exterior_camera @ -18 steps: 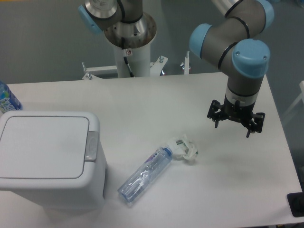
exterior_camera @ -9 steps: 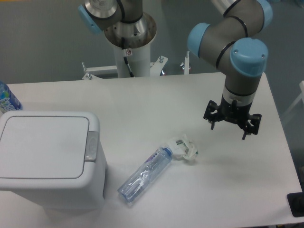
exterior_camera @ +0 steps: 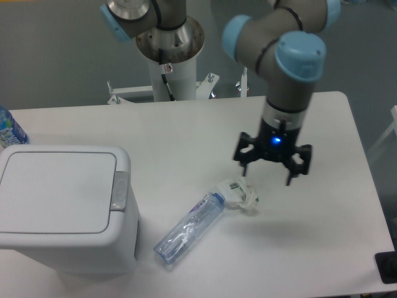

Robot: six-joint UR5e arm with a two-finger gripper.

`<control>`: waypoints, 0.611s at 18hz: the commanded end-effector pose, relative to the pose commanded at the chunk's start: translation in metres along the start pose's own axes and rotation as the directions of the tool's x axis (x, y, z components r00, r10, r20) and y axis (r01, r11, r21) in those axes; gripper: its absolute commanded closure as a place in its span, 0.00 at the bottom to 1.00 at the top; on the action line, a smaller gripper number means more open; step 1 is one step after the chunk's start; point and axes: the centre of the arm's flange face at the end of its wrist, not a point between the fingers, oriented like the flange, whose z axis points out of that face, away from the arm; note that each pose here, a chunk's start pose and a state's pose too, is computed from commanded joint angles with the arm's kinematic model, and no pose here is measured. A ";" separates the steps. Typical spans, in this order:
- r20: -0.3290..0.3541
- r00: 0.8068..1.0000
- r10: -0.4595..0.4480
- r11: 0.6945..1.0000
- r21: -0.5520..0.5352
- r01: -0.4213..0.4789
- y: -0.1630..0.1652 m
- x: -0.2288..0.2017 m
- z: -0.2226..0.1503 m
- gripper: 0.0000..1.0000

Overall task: Open the trash can
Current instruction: 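Move the open gripper over to the white trash can's lid edge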

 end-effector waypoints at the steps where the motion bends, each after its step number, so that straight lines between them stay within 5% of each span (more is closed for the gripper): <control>1: -0.012 1.000 -0.024 1.000 0.014 0.024 -0.006 0.011 -0.002 0.00; 11: -0.035 0.999 -0.011 0.990 0.138 0.015 -0.043 0.116 0.005 0.00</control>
